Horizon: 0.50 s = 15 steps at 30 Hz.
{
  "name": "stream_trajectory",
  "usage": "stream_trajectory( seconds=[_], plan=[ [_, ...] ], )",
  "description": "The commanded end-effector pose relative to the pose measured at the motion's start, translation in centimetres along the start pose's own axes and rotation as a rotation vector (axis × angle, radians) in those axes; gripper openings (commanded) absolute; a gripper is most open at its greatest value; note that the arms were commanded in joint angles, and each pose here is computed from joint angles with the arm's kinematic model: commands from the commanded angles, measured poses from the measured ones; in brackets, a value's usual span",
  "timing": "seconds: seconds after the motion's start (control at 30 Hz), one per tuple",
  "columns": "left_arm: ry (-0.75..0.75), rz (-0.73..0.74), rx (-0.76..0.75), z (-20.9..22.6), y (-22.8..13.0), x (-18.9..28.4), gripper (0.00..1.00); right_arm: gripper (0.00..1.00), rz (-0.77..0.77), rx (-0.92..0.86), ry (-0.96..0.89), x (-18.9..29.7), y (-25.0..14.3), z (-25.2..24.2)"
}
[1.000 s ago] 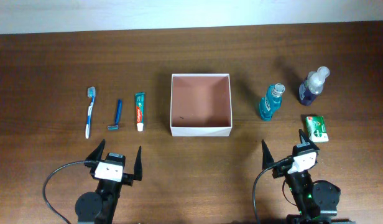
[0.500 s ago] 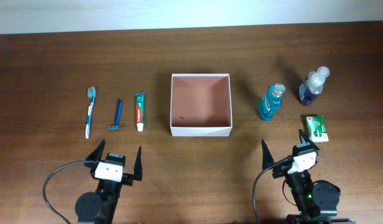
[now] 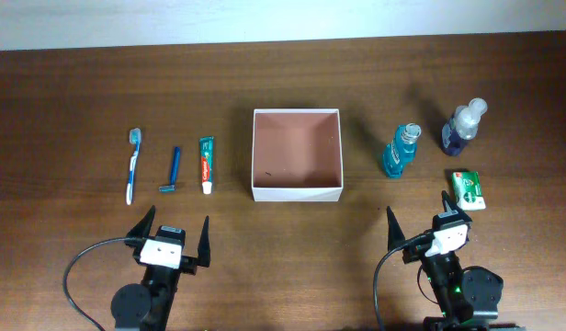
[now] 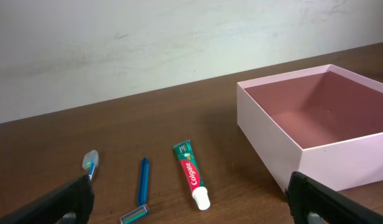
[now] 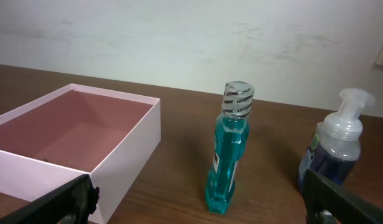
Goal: Pack container
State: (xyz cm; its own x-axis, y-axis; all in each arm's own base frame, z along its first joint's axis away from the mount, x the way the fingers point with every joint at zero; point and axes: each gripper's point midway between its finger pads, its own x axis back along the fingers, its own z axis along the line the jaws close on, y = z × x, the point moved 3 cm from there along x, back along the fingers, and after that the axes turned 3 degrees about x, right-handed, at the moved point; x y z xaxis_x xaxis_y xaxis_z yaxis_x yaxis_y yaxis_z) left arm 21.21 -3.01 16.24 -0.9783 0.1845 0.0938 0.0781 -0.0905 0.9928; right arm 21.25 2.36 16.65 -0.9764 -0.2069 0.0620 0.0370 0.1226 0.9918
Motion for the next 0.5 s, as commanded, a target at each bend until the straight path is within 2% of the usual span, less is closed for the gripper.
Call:
stream_trajectory(
  seconds=[0.0,0.3,0.47],
  plan=[
    [-0.005,-0.007,-0.02,0.0,0.0,0.0,0.99,0.98,0.001,-0.004,-0.005,0.0,-0.3,0.0],
    [0.011,-0.007,-0.021,0.2,0.0,0.0,0.99,0.98,0.001,-0.004,-0.005,0.0,-0.3,0.0],
    [0.043,-0.084,-0.03,0.7,1.7,0.1,0.99,0.98,0.001,-0.004,-0.005,0.0,-0.3,0.0]
  ],
)
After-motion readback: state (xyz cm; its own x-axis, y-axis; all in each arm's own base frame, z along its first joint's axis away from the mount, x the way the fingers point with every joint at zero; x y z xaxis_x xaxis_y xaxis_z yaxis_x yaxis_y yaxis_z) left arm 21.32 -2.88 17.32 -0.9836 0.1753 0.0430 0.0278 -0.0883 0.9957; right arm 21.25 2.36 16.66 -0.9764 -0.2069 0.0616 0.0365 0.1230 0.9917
